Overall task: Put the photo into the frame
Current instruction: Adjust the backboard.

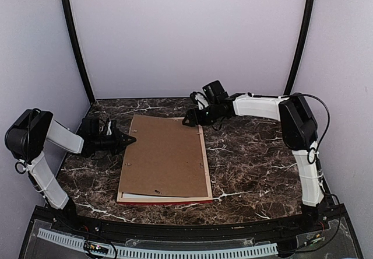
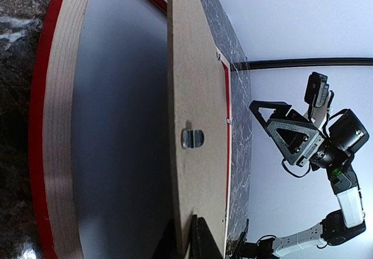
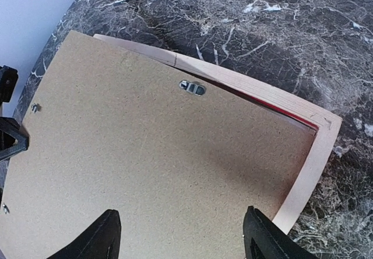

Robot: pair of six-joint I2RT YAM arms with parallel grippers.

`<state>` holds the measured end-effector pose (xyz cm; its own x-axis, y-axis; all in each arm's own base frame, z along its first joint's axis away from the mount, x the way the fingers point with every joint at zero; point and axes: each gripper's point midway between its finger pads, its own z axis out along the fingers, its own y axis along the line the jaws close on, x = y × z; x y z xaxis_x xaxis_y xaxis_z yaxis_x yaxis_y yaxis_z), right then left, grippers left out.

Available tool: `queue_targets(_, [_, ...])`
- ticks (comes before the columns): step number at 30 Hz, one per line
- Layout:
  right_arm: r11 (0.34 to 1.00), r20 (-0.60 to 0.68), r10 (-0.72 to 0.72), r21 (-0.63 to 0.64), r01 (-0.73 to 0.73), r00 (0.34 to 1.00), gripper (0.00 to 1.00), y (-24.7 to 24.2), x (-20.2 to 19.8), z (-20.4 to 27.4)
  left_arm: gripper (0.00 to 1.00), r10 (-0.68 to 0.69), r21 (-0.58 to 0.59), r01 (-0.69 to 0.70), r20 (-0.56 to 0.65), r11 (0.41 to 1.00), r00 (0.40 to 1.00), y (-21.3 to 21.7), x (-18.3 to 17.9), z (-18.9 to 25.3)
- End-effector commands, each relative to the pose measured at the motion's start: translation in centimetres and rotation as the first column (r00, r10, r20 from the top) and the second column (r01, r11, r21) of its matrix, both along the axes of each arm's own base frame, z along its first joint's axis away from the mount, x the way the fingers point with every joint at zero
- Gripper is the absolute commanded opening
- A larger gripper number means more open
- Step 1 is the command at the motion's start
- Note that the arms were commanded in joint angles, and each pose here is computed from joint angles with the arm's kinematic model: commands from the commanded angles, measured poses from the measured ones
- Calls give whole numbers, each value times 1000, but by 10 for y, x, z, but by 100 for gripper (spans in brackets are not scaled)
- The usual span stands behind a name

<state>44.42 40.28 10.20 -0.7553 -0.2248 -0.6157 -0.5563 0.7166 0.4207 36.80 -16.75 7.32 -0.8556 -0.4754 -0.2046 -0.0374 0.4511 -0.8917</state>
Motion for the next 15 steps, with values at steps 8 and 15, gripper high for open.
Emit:
queue_targets(8, [996,-48,-18,-86,14,999,71,-7,6,-38,4,34,81,-32,-18,996,999,7,-6,-17])
queue_targets(15, [992,-102,-36,-125,23,994,70,-15,-4,-50,4,34,82,-33,-17,996,999,6,-6,-17])
